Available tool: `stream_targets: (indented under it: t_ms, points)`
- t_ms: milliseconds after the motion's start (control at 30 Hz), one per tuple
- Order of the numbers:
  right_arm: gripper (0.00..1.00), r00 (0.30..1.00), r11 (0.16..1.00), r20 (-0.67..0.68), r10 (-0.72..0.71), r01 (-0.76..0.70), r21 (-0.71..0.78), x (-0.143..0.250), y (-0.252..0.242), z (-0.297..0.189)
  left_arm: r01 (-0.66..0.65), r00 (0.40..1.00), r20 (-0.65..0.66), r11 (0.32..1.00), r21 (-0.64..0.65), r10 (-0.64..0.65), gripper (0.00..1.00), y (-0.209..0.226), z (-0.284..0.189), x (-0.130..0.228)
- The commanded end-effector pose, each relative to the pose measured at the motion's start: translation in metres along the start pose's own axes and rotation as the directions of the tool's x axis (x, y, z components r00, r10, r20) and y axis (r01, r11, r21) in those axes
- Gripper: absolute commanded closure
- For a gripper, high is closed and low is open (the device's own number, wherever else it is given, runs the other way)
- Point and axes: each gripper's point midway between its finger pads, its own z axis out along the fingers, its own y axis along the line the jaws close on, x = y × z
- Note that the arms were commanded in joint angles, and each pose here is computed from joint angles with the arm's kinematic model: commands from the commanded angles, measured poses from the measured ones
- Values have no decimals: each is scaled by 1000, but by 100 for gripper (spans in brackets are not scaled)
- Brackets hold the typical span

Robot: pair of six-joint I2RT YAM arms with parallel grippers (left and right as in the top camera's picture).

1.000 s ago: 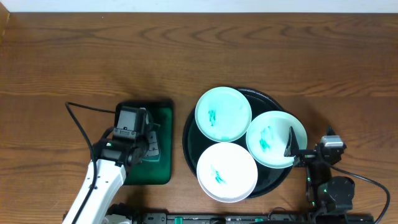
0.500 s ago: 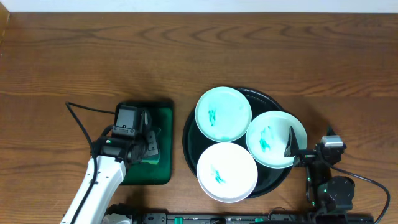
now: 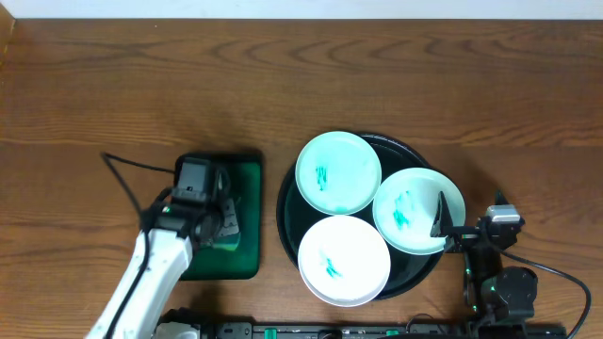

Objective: Clean dirty plates on tray and stack at the side

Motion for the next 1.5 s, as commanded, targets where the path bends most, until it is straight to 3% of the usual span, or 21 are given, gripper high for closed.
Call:
stream_targets:
  t_ms: [0, 333, 500, 600, 633, 700, 733, 967, 1200, 1467]
  points:
    - [1, 1000, 1000, -4, -7, 7, 7, 1, -2, 0, 24, 996, -88, 998, -58, -29, 93, 7, 15, 5]
    - [1, 1000, 1000, -4, -7, 7, 7, 1, -2, 0, 21, 965, -259, 996, -82, -42, 93, 8, 50, 28]
    - [1, 1000, 1000, -4, -7, 7, 7, 1, -2, 0, 28, 961, -274, 998, -60, -43, 88, 4, 50, 30]
    - [1, 1000, 1000, -4, -7, 7, 7, 1, -2, 0, 27, 957, -288, 998, -65, -45, 74, 5, 49, 34]
    - [1, 1000, 1000, -4, -7, 7, 7, 1, -2, 0, 27, 955, -292, 997, -66, -45, 74, 5, 48, 35]
    - [1, 1000, 1000, -4, -7, 7, 7, 1, -2, 0, 26, 952, -303, 997, -71, -47, 91, 6, 47, 38]
    - [1, 1000, 1000, -4, -7, 7, 7, 1, -2, 0, 26, 950, -307, 997, -73, -47, 93, 7, 47, 39]
    - [1, 1000, 1000, -4, -7, 7, 7, 1, -2, 0, 22, 951, -306, 997, -71, -43, 93, 6, 47, 38]
    - [1, 1000, 1000, -4, -7, 7, 7, 1, -2, 0, 26, 973, -227, 999, -37, -34, 93, -2, 22, 18]
    - [1, 1000, 1000, -4, -7, 7, 7, 1, -2, 0, 20, 999, 32, 999, 25, -20, 93, -9, -34, -18]
